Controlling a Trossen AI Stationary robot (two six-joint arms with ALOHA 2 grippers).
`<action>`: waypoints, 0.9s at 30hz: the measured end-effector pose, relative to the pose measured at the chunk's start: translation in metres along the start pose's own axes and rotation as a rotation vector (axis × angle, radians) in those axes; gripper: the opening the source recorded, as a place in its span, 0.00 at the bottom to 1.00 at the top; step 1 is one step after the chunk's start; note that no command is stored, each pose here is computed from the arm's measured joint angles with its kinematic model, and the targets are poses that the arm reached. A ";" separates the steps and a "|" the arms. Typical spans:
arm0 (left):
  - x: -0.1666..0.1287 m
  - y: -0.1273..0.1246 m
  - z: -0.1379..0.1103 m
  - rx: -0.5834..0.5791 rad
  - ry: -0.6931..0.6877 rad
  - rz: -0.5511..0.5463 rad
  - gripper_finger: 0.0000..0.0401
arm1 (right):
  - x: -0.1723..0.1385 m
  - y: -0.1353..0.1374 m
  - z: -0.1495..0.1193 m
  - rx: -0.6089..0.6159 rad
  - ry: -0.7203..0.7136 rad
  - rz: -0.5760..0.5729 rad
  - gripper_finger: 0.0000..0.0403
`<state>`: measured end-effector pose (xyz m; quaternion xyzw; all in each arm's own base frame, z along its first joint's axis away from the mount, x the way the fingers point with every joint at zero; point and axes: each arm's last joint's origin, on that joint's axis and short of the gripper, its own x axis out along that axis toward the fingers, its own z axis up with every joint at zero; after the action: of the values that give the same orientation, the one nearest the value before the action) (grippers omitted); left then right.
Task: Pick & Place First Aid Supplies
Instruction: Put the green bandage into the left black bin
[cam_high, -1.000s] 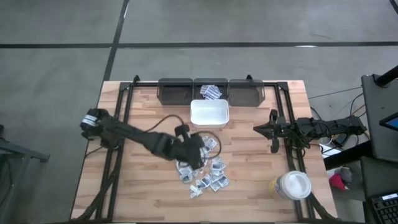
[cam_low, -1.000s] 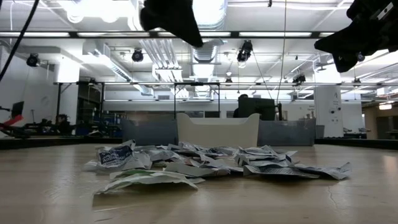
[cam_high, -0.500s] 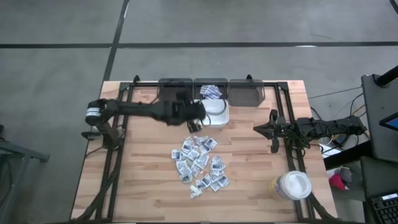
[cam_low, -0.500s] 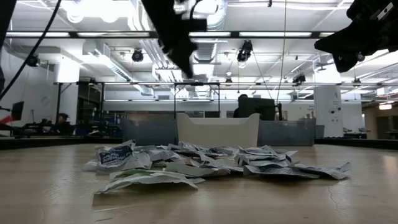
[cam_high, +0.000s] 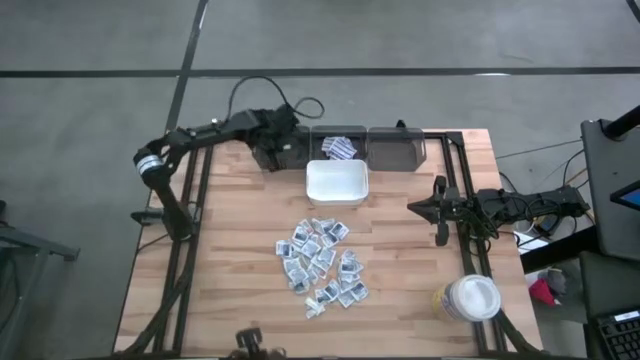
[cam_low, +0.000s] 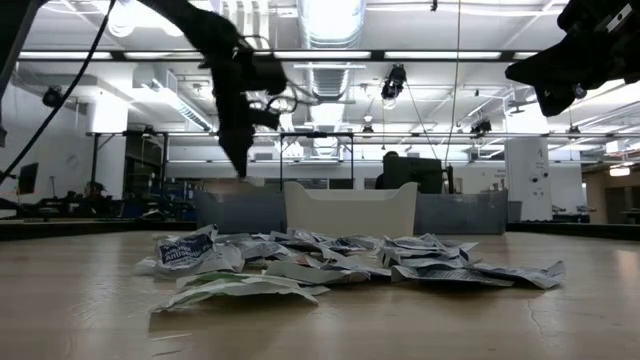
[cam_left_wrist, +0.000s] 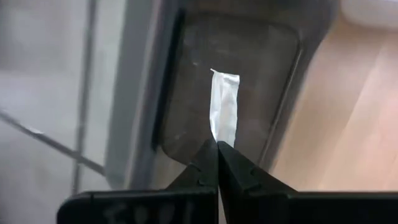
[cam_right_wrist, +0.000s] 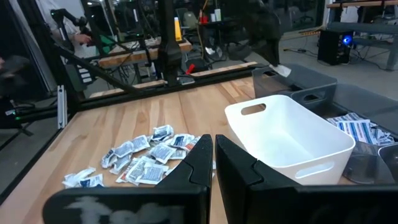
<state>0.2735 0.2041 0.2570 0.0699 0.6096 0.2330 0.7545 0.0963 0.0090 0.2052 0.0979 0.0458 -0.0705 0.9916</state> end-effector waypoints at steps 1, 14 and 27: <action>0.005 0.005 -0.004 -0.010 0.001 -0.010 0.00 | 0.000 0.000 0.000 0.000 0.000 0.000 0.04; 0.044 0.013 -0.015 0.021 -0.047 -0.081 0.00 | 0.000 -0.002 0.000 0.000 -0.016 -0.072 0.04; 0.050 0.016 -0.010 -0.009 -0.051 -0.029 0.22 | 0.000 -0.003 0.001 0.000 -0.021 -0.093 0.04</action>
<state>0.2668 0.2381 0.2167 0.0636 0.5902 0.2229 0.7733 0.0958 0.0063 0.2053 0.0949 0.0398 -0.1173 0.9877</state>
